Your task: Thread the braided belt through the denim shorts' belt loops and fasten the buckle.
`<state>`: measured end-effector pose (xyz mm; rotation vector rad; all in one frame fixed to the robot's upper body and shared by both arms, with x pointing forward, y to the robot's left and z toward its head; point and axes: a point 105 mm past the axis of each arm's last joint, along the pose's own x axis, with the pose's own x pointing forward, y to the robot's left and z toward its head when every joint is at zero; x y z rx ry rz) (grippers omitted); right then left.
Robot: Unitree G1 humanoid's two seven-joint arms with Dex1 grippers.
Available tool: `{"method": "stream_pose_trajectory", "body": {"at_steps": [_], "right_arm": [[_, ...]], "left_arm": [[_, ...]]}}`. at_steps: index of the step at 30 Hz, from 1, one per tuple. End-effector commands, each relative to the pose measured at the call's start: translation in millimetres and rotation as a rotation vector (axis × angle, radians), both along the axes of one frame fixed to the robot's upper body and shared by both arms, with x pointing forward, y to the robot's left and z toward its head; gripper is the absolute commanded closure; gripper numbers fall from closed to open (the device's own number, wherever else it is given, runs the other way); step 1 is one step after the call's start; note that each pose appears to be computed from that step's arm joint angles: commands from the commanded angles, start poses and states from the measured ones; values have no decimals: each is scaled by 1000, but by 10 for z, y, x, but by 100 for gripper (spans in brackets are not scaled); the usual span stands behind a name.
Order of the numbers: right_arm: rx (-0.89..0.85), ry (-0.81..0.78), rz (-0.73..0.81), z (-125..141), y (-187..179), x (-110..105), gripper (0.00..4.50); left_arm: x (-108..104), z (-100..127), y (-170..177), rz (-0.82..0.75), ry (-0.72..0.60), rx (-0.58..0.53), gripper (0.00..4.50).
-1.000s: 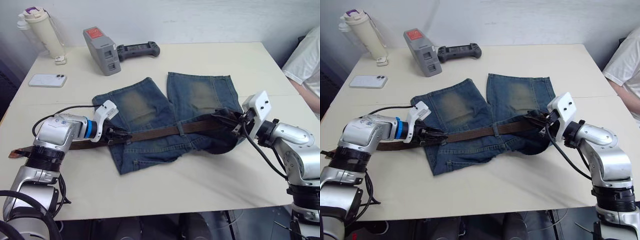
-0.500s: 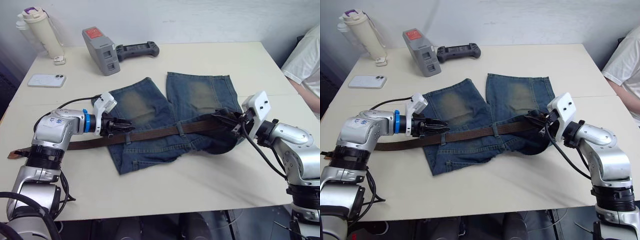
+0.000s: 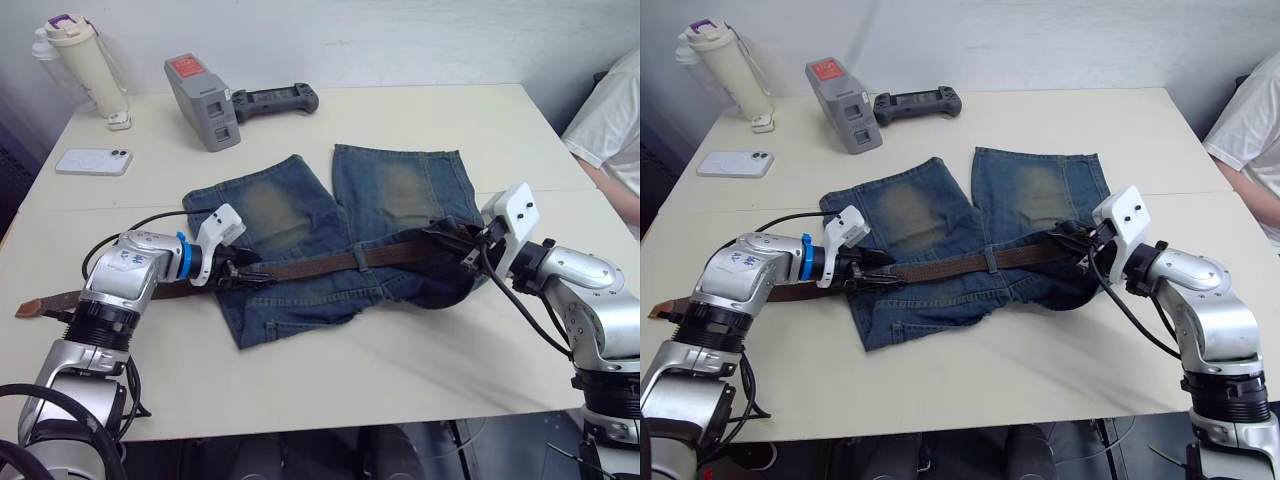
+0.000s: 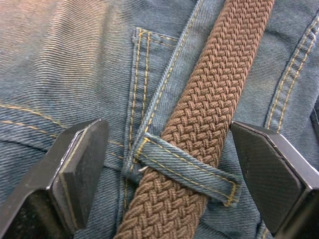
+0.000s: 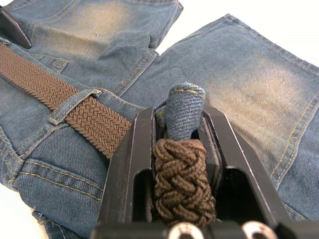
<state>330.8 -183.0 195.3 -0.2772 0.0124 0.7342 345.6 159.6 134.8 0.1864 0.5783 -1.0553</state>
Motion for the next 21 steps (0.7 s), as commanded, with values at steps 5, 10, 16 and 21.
{"method": "stream_pose_trajectory", "body": {"at_steps": [5,10,16,21], "right_arm": [[-17,-34,1,82,5,-18,399],[-24,-27,4,67,-9,-23,399],[-39,-25,11,71,-28,-20,399],[-52,-46,-20,101,-96,27,399]], "left_arm": [[-89,-77,45,-37,59,13,102],[-54,15,41,-26,44,-6,318],[44,160,13,-14,-36,-6,438],[282,290,-1,16,-220,43,438]]}}
